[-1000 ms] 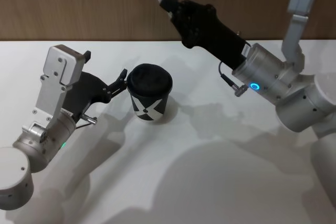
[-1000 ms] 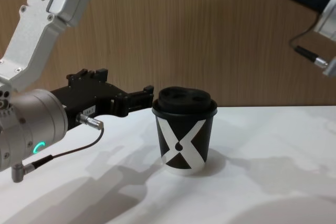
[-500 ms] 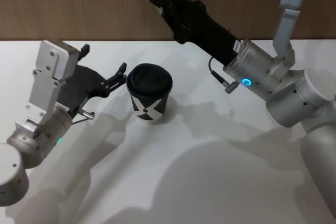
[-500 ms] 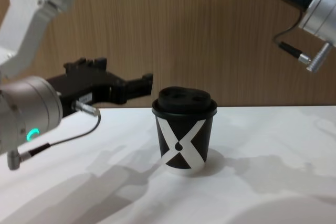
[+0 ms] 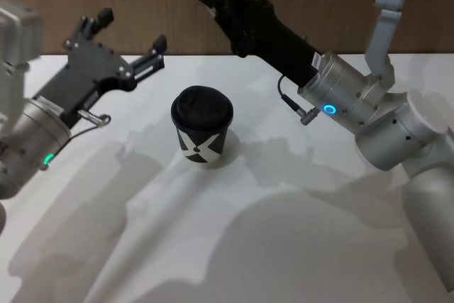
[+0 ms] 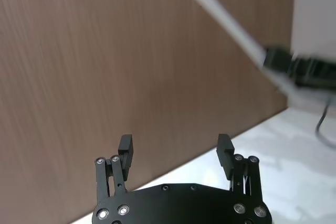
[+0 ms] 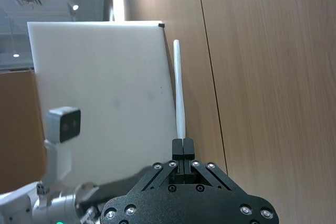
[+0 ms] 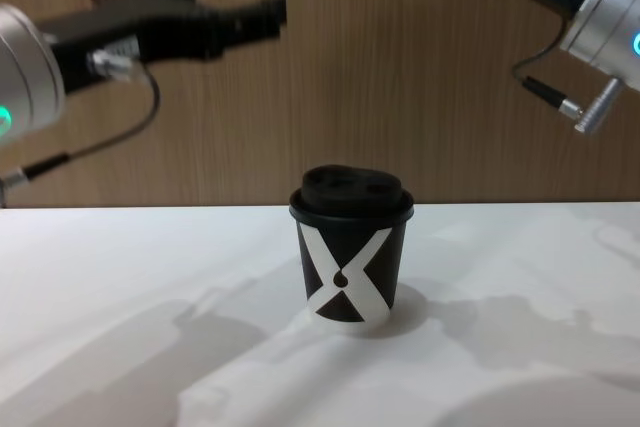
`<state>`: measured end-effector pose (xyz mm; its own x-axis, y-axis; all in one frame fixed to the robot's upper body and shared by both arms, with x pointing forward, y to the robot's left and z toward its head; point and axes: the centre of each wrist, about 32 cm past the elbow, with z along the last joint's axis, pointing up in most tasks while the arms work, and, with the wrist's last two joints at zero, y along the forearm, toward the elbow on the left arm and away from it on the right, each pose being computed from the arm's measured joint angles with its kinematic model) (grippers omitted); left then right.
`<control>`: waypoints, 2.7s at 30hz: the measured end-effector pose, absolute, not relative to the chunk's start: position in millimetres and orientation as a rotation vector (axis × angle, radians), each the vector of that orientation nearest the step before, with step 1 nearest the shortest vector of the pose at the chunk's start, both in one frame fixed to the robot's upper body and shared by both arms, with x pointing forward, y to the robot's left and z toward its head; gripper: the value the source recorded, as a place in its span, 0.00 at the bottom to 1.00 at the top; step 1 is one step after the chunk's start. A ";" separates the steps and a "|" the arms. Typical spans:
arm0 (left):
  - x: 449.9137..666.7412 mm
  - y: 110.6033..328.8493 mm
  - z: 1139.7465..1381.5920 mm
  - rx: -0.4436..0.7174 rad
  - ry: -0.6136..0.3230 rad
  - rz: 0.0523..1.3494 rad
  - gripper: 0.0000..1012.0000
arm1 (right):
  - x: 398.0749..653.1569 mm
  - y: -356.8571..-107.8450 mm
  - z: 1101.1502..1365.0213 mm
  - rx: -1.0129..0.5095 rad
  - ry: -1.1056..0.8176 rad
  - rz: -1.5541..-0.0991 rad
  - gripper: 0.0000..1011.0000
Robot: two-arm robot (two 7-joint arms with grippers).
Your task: Pick up the straw with one hand, pass it to the other hand, and insert it into the cup.
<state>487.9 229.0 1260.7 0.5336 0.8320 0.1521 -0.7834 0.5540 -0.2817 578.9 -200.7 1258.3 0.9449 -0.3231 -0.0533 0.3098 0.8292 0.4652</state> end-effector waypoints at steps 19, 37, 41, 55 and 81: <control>485.3 257.7 1307.2 -0.485 -0.155 0.779 0.99 | 579.8 -199.4 1258.2 0.491 -0.024 -0.331 0.00; 498.7 255.4 1304.9 -0.602 0.061 0.672 0.99 | 580.0 -199.2 1258.3 0.493 -0.023 -0.330 0.00; 503.1 252.7 1302.0 -0.615 0.103 0.650 0.99 | 580.0 -199.3 1258.3 0.493 -0.024 -0.330 0.00; 520.0 237.7 1296.8 -0.671 0.223 0.521 0.99 | 580.0 -199.3 1258.3 0.493 -0.023 -0.330 0.00; 541.5 217.4 1297.0 -0.726 0.278 0.444 0.99 | 580.0 -199.3 1258.3 0.492 -0.024 -0.330 0.00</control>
